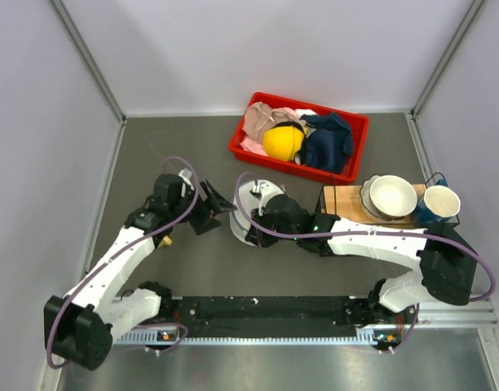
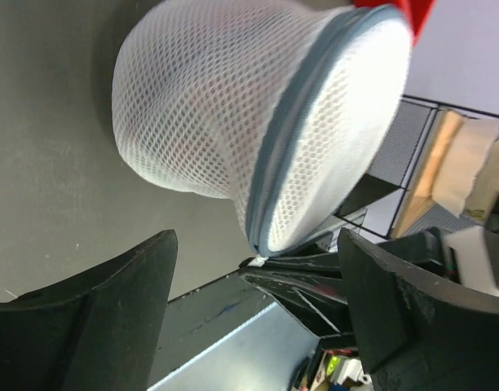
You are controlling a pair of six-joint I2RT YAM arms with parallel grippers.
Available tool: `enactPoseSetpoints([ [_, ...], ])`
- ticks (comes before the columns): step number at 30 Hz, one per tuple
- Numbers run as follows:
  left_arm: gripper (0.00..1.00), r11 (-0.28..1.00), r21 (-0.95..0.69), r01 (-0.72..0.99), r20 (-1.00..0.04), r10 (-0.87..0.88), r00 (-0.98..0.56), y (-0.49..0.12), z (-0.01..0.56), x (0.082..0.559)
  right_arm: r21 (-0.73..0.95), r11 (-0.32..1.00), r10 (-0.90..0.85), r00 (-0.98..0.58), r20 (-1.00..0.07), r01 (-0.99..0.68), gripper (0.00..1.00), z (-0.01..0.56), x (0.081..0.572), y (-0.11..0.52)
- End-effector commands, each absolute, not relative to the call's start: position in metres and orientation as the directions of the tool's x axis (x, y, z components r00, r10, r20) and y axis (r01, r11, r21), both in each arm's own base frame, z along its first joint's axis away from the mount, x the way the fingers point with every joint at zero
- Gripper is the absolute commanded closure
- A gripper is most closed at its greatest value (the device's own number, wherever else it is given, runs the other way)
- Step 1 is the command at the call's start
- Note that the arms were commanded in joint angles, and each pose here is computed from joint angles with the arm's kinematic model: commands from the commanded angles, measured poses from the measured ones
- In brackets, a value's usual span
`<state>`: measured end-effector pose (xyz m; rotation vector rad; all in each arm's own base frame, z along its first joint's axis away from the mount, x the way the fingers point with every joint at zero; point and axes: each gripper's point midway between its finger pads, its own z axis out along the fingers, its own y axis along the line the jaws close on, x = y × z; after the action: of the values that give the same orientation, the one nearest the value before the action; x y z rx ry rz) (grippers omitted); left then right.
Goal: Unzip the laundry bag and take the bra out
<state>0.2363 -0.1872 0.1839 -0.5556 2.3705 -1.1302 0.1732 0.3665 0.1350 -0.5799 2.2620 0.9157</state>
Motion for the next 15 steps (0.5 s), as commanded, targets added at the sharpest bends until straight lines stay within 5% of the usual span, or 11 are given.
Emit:
enactPoseSetpoints([
  [1,0.17,0.537,-0.83,-0.148,-0.191,-0.523,-0.831,-0.211,0.183,0.242,0.498,0.609,-0.099,-0.682,-0.725,-0.617,1.0,0.169,0.182,0.388],
  [5,0.28,0.548,-0.825,-0.137,-0.191,-0.5,-0.845,-0.224,0.178,0.249,0.494,0.615,-0.104,-0.684,-0.722,-0.615,1.0,0.167,0.181,0.385],
  [7,0.47,0.558,-0.818,-0.143,-0.187,-0.492,-0.851,-0.228,0.174,0.253,0.49,0.62,-0.106,-0.683,-0.722,-0.614,1.0,0.165,0.18,0.382],
  [8,0.61,0.558,-0.82,-0.129,-0.199,-0.488,-0.85,-0.23,0.178,0.257,0.48,0.63,-0.112,-0.682,-0.722,-0.611,1.0,0.163,0.181,0.378],
  [9,0.86,0.573,-0.808,-0.138,-0.202,-0.489,-0.848,-0.228,0.176,0.257,0.472,0.634,-0.115,-0.679,-0.725,-0.613,1.0,0.162,0.18,0.374],
  [10,0.95,0.584,-0.801,-0.137,-0.21,-0.487,-0.848,-0.226,0.176,0.259,0.468,0.645,-0.112,-0.68,-0.724,-0.604,1.0,0.161,0.183,0.369],
  [15,1.0,0.625,-0.775,-0.088,-0.282,-0.468,-0.837,-0.209,0.192,0.271,0.429,0.705,-0.11,-0.685,-0.72,-0.564,1.0,0.146,0.194,0.326],
])
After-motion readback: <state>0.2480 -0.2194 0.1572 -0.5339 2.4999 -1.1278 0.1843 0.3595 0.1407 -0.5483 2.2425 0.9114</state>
